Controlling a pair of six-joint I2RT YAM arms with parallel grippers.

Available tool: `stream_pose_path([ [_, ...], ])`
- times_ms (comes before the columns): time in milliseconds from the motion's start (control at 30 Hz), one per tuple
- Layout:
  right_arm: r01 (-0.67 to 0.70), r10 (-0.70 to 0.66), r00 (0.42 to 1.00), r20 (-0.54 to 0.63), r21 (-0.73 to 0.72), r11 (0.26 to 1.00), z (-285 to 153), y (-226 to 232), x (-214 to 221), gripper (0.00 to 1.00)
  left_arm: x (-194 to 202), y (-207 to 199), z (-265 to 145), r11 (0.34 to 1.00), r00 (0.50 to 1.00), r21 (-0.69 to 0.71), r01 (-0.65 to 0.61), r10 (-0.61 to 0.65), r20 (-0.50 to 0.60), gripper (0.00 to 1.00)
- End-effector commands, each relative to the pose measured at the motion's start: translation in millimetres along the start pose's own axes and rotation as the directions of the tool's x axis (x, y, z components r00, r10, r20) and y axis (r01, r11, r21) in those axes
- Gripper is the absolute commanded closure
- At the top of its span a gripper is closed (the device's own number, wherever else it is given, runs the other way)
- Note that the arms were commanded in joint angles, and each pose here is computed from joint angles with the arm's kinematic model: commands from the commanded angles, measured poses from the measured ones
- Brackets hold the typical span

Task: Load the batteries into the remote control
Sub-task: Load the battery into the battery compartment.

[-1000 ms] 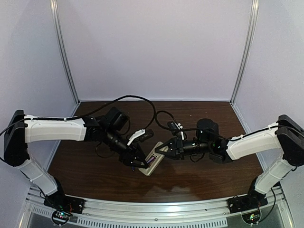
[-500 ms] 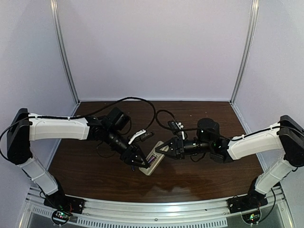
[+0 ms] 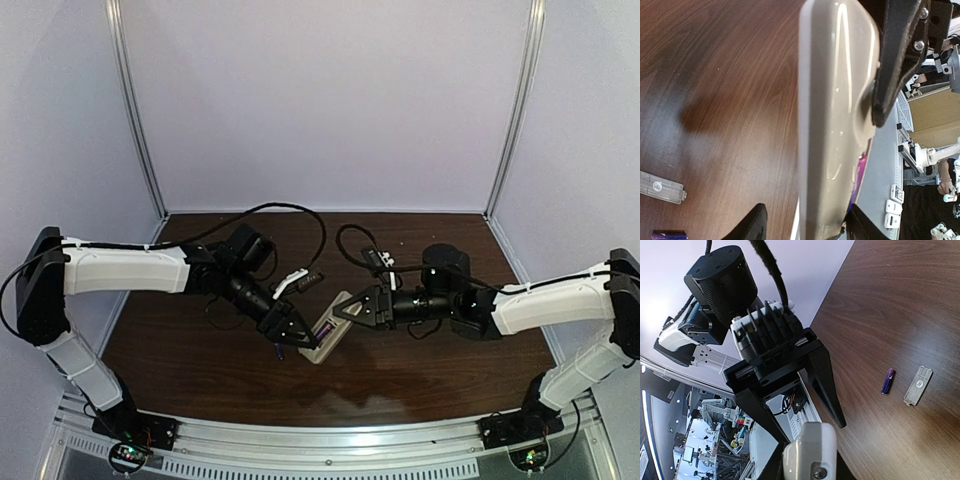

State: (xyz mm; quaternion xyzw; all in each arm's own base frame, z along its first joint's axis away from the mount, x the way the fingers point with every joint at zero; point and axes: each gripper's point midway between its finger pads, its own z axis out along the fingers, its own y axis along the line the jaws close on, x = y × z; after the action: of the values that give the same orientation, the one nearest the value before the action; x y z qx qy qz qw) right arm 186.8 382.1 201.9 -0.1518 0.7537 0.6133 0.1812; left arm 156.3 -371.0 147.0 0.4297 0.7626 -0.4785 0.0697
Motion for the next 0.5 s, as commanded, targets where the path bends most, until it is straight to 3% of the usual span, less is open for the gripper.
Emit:
stream_pose_path([
  [0,0.107,-0.103,0.994,0.035,-0.139,0.984,-7,59,-16,1.0,0,34,-8,0.989,0.999,-0.151,0.005,0.001,0.039,0.41],
  [367,0.047,-0.045,0.998,0.031,-0.052,0.998,-3,34,-18,1.0,-27,19,-22,0.981,0.981,-0.17,-0.094,0.12,0.149,0.22],
  [467,0.038,-0.037,0.999,0.034,-0.035,0.999,-1,29,-18,1.0,-36,15,-26,0.975,0.973,-0.185,-0.119,0.152,0.173,0.21],
])
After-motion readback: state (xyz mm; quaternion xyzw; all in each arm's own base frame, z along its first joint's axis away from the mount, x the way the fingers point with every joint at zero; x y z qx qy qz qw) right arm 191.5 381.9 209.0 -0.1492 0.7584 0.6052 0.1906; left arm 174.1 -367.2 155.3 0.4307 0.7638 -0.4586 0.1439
